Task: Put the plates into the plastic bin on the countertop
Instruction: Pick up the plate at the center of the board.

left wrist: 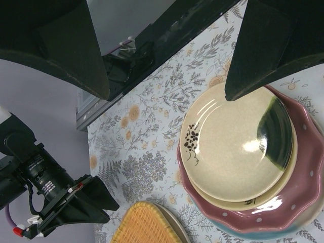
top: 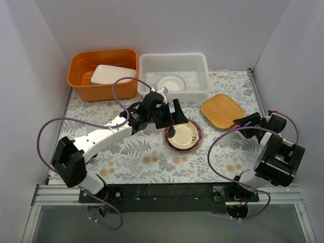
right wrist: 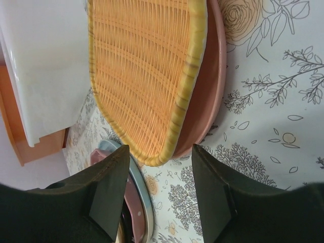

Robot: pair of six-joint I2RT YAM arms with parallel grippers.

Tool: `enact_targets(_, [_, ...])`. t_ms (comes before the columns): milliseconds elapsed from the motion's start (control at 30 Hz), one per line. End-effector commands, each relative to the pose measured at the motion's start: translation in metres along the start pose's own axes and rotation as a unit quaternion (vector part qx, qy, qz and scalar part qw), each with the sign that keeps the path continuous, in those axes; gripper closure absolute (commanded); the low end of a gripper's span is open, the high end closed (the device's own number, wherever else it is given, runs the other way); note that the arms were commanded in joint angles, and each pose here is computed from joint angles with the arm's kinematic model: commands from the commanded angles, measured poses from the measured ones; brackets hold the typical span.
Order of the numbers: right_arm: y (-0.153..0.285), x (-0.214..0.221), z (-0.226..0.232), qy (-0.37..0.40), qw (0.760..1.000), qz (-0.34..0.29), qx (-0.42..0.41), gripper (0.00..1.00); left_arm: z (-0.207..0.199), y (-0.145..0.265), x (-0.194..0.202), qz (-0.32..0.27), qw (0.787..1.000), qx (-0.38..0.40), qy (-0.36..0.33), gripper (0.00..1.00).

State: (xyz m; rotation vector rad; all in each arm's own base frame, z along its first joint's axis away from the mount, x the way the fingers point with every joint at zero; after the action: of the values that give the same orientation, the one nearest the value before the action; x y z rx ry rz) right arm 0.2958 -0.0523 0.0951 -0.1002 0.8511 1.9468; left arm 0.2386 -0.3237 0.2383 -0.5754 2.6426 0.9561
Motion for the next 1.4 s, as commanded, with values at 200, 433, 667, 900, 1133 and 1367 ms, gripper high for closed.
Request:
enact_targets(200, [-0.017, -0.024, 0.013, 0.021, 1.000, -0.004, -0.014, 0.43, -0.010, 0.000, 0.000, 0.009, 1.000, 0.019, -0.012, 0.02])
enact_targets(433, [-0.027, -0.016, 0.007, 0.020, 1.000, 0.008, -0.003, 0.43, -0.008, -0.002, 0.000, 0.011, 1.000, 0.016, -0.013, 0.02])
enact_targets(667, [-0.035, -0.010, 0.000, 0.022, 1.000, 0.010, 0.005, 0.44, -0.007, -0.003, 0.001, 0.010, 1.000, 0.012, -0.015, 0.02])
enact_targets(900, [-0.043, -0.003, -0.009, 0.010, 1.000, 0.007, 0.003, 0.44, -0.002, -0.008, 0.000, 0.013, 1.000, -0.004, -0.019, 0.02])
enact_targets(1133, [-0.054, 0.007, -0.014, -0.012, 1.000, 0.017, -0.016, 0.47, -0.004, -0.008, -0.003, 0.006, 1.000, -0.006, -0.021, 0.02])
enact_targets(1367, [-0.060, 0.013, -0.015, -0.016, 0.999, 0.024, -0.021, 0.51, -0.008, -0.004, -0.008, -0.008, 1.000, -0.006, -0.029, 0.02])
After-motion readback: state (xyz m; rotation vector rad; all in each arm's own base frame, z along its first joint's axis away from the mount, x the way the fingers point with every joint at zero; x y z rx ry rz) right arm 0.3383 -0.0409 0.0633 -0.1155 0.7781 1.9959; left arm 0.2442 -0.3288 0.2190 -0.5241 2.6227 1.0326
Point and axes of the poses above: each gripper's point midway between its finger pads, its own y axis back along the fingers, its own z axis along the line the jaws close on, x = y × z, the point moved 5 cm from there along y, back along the fingers, and after that the axes turned 7 degrees about y, right-handed, at the moved point
